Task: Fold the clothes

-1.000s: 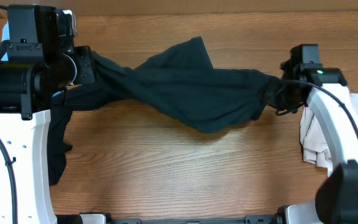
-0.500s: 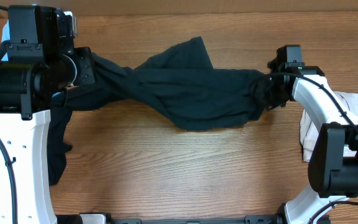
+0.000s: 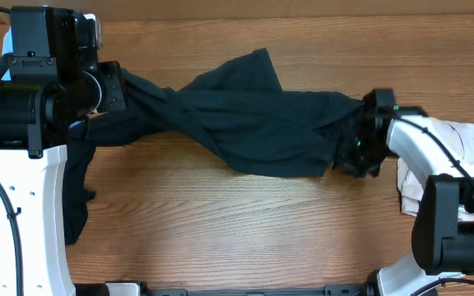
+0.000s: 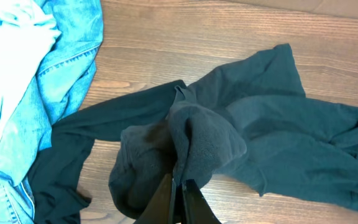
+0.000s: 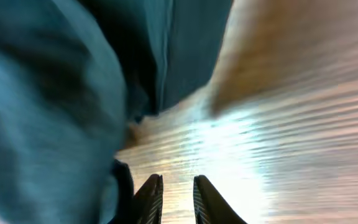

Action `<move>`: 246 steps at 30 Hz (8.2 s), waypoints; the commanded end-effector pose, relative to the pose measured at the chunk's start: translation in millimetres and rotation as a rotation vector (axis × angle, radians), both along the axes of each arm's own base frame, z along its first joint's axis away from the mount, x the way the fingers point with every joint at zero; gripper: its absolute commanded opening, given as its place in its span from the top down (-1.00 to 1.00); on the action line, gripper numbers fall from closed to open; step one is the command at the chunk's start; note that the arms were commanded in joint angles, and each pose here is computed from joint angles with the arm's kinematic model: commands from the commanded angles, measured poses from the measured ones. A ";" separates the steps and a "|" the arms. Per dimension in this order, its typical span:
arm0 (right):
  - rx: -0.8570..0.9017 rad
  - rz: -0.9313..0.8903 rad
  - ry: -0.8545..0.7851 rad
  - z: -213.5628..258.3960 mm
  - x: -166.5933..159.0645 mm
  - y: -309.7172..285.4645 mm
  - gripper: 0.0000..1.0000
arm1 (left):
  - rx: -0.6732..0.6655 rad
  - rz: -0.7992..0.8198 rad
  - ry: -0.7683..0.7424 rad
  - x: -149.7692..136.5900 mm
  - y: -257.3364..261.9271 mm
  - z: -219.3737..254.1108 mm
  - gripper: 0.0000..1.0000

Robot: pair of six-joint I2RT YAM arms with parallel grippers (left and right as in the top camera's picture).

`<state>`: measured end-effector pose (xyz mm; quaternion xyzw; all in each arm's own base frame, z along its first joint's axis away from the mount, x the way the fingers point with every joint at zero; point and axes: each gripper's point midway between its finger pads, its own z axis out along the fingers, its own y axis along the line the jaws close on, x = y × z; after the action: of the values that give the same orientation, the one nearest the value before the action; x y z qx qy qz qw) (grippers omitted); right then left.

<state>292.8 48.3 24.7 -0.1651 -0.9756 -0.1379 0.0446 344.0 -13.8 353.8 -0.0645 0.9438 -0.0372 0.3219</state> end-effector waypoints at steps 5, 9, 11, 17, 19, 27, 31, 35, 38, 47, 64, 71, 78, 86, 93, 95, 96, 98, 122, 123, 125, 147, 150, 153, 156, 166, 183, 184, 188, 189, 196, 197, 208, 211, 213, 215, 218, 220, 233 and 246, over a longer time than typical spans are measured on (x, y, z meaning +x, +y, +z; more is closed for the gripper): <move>0.214 0.248 -0.133 -13.0 -9.3 69.3 0.54 | 0.019 0.001 -0.023 -0.8 3.8 6.4 0.89; 0.220 0.311 -0.203 -11.9 0.3 88.1 0.49 | 0.020 0.001 -0.021 -1.1 3.8 6.2 0.92; 0.220 0.312 -0.212 -11.6 2.1 89.4 0.49 | 0.020 0.001 -0.019 -1.4 3.9 5.6 0.92; 0.220 0.306 -0.238 -9.7 9.4 87.9 0.45 | 0.026 0.001 0.090 -2.5 4.4 -34.4 0.92; 0.220 0.306 -0.249 -5.7 11.1 88.3 0.44 | 0.027 0.001 0.140 0.4 4.3 -60.9 0.92; 0.003 0.246 -0.319 1.5 30.6 55.7 0.31 | 0.027 0.001 0.143 8.5 4.0 -77.6 0.92; -0.022 0.243 -0.354 2.5 39.1 52.9 0.31 | 0.027 0.001 0.146 7.9 4.0 -77.9 0.92; -0.014 0.245 -0.366 3.2 41.7 55.0 0.31 | 0.027 0.000 0.146 7.8 3.9 -78.0 0.92; 0.057 0.282 -0.380 7.2 40.6 67.1 0.31 | 0.027 0.001 0.146 8.0 4.0 -77.9 0.92; 0.086 0.335 -0.372 -0.1 35.8 88.7 0.92 | 0.027 0.000 0.146 7.8 4.0 -78.0 0.92; -0.235 -0.053 -0.778 318.7 35.2 -67.3 0.93 | 0.079 0.055 -0.097 10.5 17.7 0.6 0.92; -0.308 -0.158 -1.008 418.9 11.1 -93.1 0.93 | 0.058 0.069 -0.436 -44.1 19.5 115.5 0.92; -0.433 -0.294 -1.226 504.6 -33.7 -106.3 0.93 | 0.056 0.101 -0.679 -101.3 25.8 178.1 0.92; -0.419 -0.272 -1.042 456.3 23.8 -120.1 0.93 | 0.051 0.100 -0.580 -74.8 24.2 154.6 0.92; -0.284 -0.168 -0.788 348.7 132.6 -123.1 0.93 | 0.035 0.035 -0.291 44.0 9.2 61.1 0.92; -0.237 -0.214 -0.900 361.9 165.8 -123.6 0.93 | 0.043 -0.004 -0.370 105.0 3.8 55.7 0.92; -0.218 -0.228 -0.979 381.3 172.4 -121.6 0.93 | 0.038 -0.007 -0.441 122.9 2.6 67.7 0.92; -0.202 -0.214 -1.152 433.5 170.3 -114.9 0.93 | 0.032 0.000 -0.629 138.1 2.4 118.5 0.92; -0.350 -0.133 -0.191 208.3 61.6 -135.1 0.92 | -0.162 -0.095 0.479 60.8 -5.0 -119.6 0.92; -0.345 -0.129 -0.161 199.6 57.8 -134.3 0.92 | -0.167 -0.094 0.524 55.8 -6.0 -131.4 0.92; -0.337 -0.122 -0.114 186.7 50.9 -132.7 0.92 | -0.175 -0.094 0.603 45.1 -8.0 -151.0 0.92; -0.247 -0.090 0.171 123.5 -9.3 -111.9 0.92 | -0.149 -0.140 1.216 -85.0 -24.1 -270.9 0.92; -0.242 -0.116 0.165 110.0 -24.9 -112.7 0.92 | -0.153 -0.122 1.276 -103.4 -23.8 -284.2 0.92; -0.245 -0.233 0.139 101.2 -44.4 -129.0 0.92 | -0.140 -0.108 1.344 -126.4 -26.1 -295.4 0.92; -0.200 -0.397 0.086 102.2 -61.7 -150.6 0.92 | -0.109 -0.082 1.401 -155.6 -30.0 -305.8 0.91; -0.172 -0.442 0.044 104.6 -59.4 -159.4 0.92 | -0.061 0.106 1.042 -146.7 -13.8 -268.3 0.92; -0.158 -0.264 -0.451 126.0 64.2 -140.6 0.92 | -0.162 0.341 0.264 12.4 14.8 -232.1 0.92; -0.161 -0.265 -0.465 125.8 68.7 -142.3 0.92 | -0.166 0.339 0.230 20.0 15.1 -228.8 0.92; -0.162 -0.264 -0.467 113.3 80.5 -146.7 0.92 | -0.184 0.328 0.122 44.2 14.8 -216.3 0.78; -0.159 -0.264 -0.460 107.2 83.5 -147.8 0.92 | -0.187 0.326 0.107 47.4 14.8 -214.5 0.77; -0.147 -0.263 -0.409 69.6 96.9 -152.8 0.92 | -0.183 0.328 0.098 59.7 15.5 -224.9 0.75; -0.146 -0.263 -0.405 67.6 97.0 -152.8 0.92 | -0.184 0.327 0.111 59.7 14.9 -229.7 0.75; -0.130 -0.213 -0.501 70.5 125.6 -137.5 0.92 | -0.209 0.180 0.230 53.5 -5.5 -261.9 0.24; -0.127 -0.187 -0.504 59.3 135.3 -128.6 0.60 | -0.236 0.149 0.277 43.5 -13.3 -265.2 0.27; -0.150 -0.192 -0.479 54.6 131.0 -132.0 0.49 | -0.215 0.125 0.297 38.3 -12.6 -267.5 0.30; -0.155 -0.196 -0.447 51.4 124.0 -133.1 0.46 | -0.191 0.100 0.313 33.9 -11.2 -269.4 0.39; -0.141 -0.194 -0.375 45.2 108.1 -128.5 0.46 | -0.183 0.116 0.314 31.9 -4.7 -267.7 0.43; -0.130 -0.175 -0.328 41.5 97.9 -120.2 0.47 | -0.151 0.156 0.312 28.7 9.2 -264.5 0.42; -0.081 -0.006 -0.264 36.6 85.4 -59.3 0.66 | -0.242 0.239 0.371 17.1 75.1 -287.0 0.92; -0.073 0.003 -0.182 33.4 65.7 -54.7 0.66 | -0.076 0.303 0.197 83.2 125.7 -335.9 0.82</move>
<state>363.1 -7.8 61.2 -0.1549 -0.9792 -0.1163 -0.0600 416.5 84.5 11.9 -0.2014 0.9566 -0.0751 0.1969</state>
